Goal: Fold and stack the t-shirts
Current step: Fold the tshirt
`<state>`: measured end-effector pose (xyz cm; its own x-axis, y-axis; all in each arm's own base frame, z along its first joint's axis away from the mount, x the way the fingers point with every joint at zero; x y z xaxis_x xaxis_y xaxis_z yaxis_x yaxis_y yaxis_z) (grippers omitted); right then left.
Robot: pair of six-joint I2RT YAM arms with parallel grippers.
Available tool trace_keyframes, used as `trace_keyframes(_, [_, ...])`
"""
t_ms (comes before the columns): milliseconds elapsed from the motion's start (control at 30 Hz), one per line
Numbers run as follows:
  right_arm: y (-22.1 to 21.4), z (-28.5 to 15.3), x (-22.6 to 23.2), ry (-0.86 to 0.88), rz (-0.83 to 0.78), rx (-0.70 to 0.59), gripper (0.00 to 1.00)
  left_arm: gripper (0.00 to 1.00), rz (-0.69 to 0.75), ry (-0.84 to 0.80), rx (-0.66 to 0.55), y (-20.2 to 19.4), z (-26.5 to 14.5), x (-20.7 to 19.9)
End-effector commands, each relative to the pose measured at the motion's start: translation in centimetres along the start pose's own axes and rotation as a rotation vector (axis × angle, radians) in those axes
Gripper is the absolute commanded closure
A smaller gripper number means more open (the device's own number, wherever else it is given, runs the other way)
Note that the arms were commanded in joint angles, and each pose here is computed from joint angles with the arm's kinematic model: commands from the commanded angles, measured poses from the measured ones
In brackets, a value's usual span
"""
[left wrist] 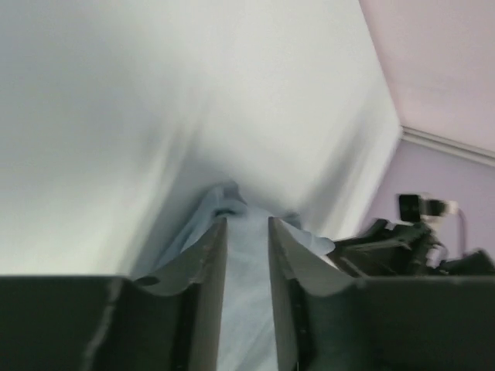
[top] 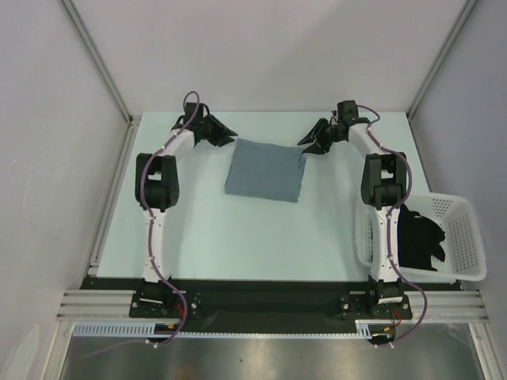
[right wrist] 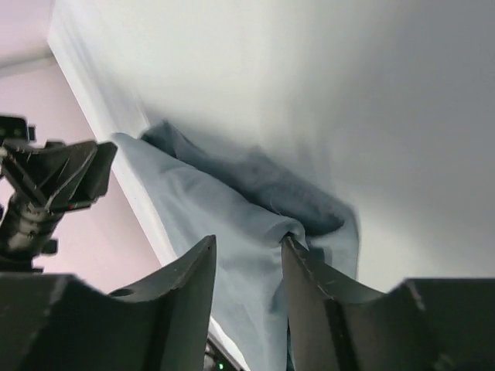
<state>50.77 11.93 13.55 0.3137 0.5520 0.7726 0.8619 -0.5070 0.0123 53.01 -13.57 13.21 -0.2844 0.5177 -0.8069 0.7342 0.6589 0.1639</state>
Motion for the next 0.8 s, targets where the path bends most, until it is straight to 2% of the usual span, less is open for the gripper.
trace_keyframes(0, [3.6, -3.2, 1.2, 0.015, -0.070, -0.116, 0.54, 0.66, 0.192, 0.113, -0.117, 3.2, -3.2, -3.1])
trace_keyframes(33, [4.3, -4.4, 0.5, -0.030, -0.063, -0.131, 0.48, 0.62, 0.299, 0.126, -0.138, 3.7, -4.1, -3.7])
trace_keyframes(100, [4.7, -6.0, 1.8, -0.033, -0.152, -0.165, 0.43, 0.57, 0.413, 0.158, -0.166, 4.4, -6.0, -4.7])
trace_keyframes(133, [4.5, -7.0, 2.6, -0.031, -0.166, -0.170, 0.41, 0.45, 0.453, 0.139, -0.180, 4.5, -7.4, -5.8])
trace_keyframes(200, [3.8, -8.0, 3.4, -0.007, -0.181, -0.175, 0.39, 0.44, 0.515, 0.116, -0.154, 3.8, -8.3, -6.1])
trace_keyframes(233, [2.6, -8.5, 4.1, 0.030, -0.202, -0.193, 0.38, 0.44, 0.566, 0.035, -0.136, 3.1, -9.8, -7.4])
trace_keyframes(267, [1.4, -8.0, 5.0, 0.075, -0.217, -0.183, 0.38, 0.44, 0.544, 0.028, -0.076, 1.7, -9.2, -5.5])
trace_keyframes(300, [0.1, -7.5, 5.5, 0.119, -0.181, -0.176, 0.40, 0.45, 0.579, -0.072, -0.102, 1.4, -9.0, -6.2])
trace_keyframes(333, [-0.9, -6.0, 4.9, 0.171, -0.190, -0.191, 0.44, 0.52, 0.563, -0.131, -0.074, 0.3, -9.0, -6.1])
trace_keyframes(367, [-3.1, -5.2, 6.6, 0.223, -0.185, -0.171, 0.47, 0.55, 0.555, -0.190, -0.050, -1.4, -8.8, -5.7])
trace_keyframes(433, [-4.6, -3.8, 8.1, 0.315, -0.227, -0.197, 0.48, 0.56, 0.531, -0.252, -0.033, -2.7, -8.3, -5.3])
trace_keyframes(467, [-6.8, -1.9, 8.3, 0.330, -0.233, -0.176, 0.49, 0.57, 0.501, -0.288, 0.016, -4.0, -7.7, -4.2])
trace_keyframes(500, [-7.4, -1.3, 8.6, 0.350, -0.226, -0.181, 0.55, 0.58, 0.470, -0.339, 0.001, -4.1, -7.3, -4.5])
trace_keyframes(633, [-10.1, 2.6, 8.7, 0.438, -0.164, -0.173, 0.78, 0.61, 0.385, -0.381, 0.028, -5.1, -5.1, -2.9])
trace_keyframes(767, [-10.8, 5.1, 6.5, 0.418, -0.078, -0.229, 0.86, 0.61, 0.311, -0.402, 0.038, -5.0, -2.8, -1.7])
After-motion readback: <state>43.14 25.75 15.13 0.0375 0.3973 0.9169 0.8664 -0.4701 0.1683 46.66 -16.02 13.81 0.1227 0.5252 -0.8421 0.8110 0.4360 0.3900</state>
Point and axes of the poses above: each gripper's point midway between its finger pads, its own z axis out along the fingers, its own x axis along the line the jaws close on, y = z × x, the point moved 10 cm from there along -z, back along the fingers, and after that the axes turned 4 degrees about z, right-handed, at the moved point
